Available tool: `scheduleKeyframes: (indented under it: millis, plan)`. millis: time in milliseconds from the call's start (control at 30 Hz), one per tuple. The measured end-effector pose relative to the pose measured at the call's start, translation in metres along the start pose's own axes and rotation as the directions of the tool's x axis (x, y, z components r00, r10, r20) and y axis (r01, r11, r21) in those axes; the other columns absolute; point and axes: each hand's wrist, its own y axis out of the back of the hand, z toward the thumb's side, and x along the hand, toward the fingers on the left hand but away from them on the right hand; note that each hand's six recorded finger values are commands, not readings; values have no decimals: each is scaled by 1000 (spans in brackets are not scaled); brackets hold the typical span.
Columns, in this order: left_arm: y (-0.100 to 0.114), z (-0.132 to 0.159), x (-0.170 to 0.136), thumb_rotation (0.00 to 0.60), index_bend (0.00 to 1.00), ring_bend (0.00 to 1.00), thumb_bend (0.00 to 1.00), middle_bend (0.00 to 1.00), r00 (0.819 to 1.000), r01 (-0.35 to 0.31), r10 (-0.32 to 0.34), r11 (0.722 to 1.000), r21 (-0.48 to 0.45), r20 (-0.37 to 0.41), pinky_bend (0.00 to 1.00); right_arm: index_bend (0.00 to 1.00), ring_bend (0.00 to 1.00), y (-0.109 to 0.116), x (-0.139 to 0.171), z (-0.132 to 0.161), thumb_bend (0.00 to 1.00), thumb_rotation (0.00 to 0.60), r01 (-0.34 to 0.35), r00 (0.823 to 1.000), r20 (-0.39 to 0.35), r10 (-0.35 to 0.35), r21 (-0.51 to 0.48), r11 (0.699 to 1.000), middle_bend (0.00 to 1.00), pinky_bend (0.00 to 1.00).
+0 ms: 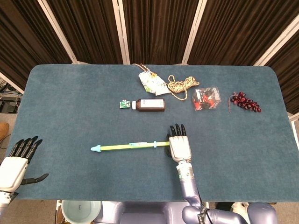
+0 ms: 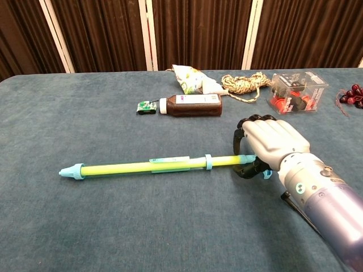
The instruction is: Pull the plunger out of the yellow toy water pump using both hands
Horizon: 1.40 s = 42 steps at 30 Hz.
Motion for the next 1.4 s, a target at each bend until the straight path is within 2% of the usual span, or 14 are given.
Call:
scheduleKeyframes:
  millis: [333,467,567,667,733,933,1133,1300,1400]
  plan:
    - [1,1,-1,600,0,0,5,0,1000,-5,5,1000,-1,4,10,479,40,-10,6,-16,427,600,-38,998,44,37,9,999,153,0]
    - [0,1,-1,600,0,0,5,0,1000,-7,7,1000,2,5,10,599,53,-10,8,-18,433,600,-41,998,52,40,7,999,184,0]
    - [1,1,-1,600,0,0,5,0,1000,-9,9,1000,2,7,10,683,63,-6,9,-17,438,600,-31,998,48,32,-5,999,212,0]
    - [1,2,0,600,0,0,6,0,1000,-14,14,1000,5,11,10,726,70,0,10,-16,451,600,-19,999,42,20,-16,1000,227,0]
    - [0,2,0,600,5,0,8,0,1000,-12,12,1000,4,12,10,737,71,4,11,-16,453,600,-11,999,40,12,-19,1000,229,0]
    - [1,9,6,600,109,0,41,0,1000,10,-10,1000,-10,18,10,742,71,18,10,-18,461,600,8,999,43,-7,-31,999,229,0]
    - [13,35,34,600,132,0,55,0,997,-16,14,999,28,82,10,753,71,35,13,-17,488,600,17,1000,27,-15,-56,998,229,0]
    - [18,63,65,600,238,0,129,0,992,-9,2,998,58,125,10,758,80,50,13,-20,493,600,19,1000,14,-18,-65,998,229,0]
    - [18,76,82,600,268,0,140,0,990,4,-15,996,84,138,10,762,81,54,13,-24,494,600,14,1000,12,-13,-62,998,230,0]
